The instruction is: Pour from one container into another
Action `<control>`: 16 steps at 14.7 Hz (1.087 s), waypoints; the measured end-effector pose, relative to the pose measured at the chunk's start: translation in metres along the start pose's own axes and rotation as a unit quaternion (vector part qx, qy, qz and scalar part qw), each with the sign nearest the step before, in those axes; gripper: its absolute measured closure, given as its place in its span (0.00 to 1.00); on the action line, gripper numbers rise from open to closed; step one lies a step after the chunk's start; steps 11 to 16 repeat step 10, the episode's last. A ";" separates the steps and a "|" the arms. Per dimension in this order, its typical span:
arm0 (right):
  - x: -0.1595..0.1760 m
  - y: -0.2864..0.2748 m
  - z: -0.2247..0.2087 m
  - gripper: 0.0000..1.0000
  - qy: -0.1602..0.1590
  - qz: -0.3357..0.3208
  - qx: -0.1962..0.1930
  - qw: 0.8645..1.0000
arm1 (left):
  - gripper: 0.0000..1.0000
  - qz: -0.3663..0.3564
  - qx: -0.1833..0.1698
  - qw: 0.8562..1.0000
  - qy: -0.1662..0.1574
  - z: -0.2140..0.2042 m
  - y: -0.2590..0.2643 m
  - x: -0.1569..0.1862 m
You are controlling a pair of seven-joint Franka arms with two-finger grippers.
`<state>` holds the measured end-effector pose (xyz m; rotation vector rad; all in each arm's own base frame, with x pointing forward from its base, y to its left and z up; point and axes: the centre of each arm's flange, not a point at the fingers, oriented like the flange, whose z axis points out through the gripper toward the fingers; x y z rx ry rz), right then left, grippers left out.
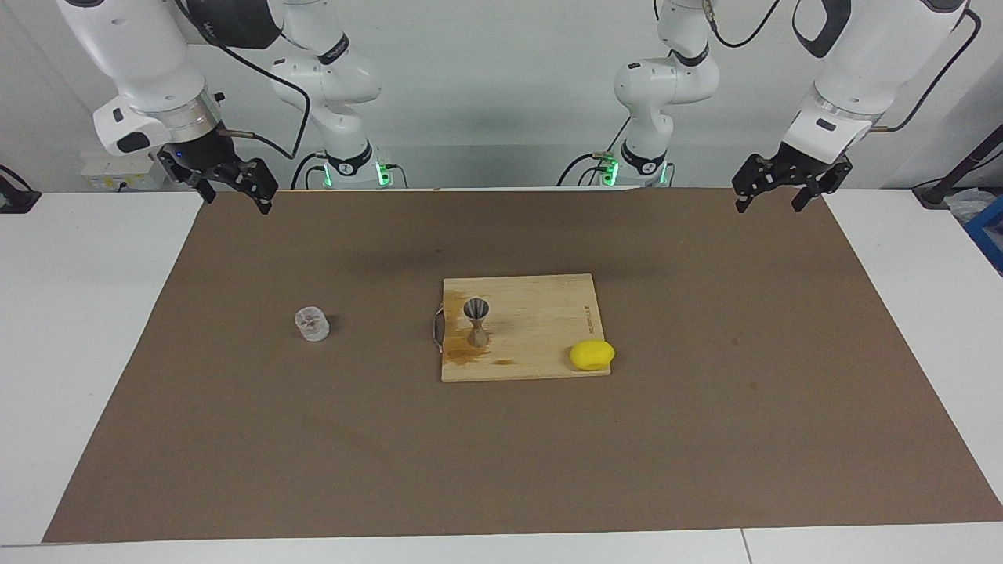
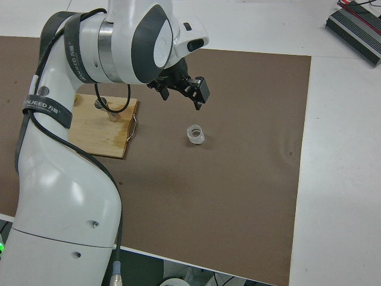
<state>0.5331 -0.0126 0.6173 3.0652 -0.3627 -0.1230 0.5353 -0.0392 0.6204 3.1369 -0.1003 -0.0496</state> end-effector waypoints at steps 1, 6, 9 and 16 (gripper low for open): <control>0.001 0.000 0.000 0.03 0.000 0.000 0.000 1.000 | 0.00 0.000 0.000 1.000 0.000 0.000 0.000 0.000; 0.003 0.000 0.003 0.01 -0.003 -0.004 -0.001 1.000 | 0.00 0.000 0.000 1.000 0.000 0.000 0.000 0.000; 0.003 -0.002 0.003 0.01 -0.003 -0.006 0.001 1.000 | 0.00 0.000 0.000 1.000 0.000 0.000 0.000 0.000; 0.003 -0.003 0.003 0.01 -0.004 -0.008 0.002 1.000 | 0.00 0.000 0.000 1.000 0.000 0.000 0.000 0.000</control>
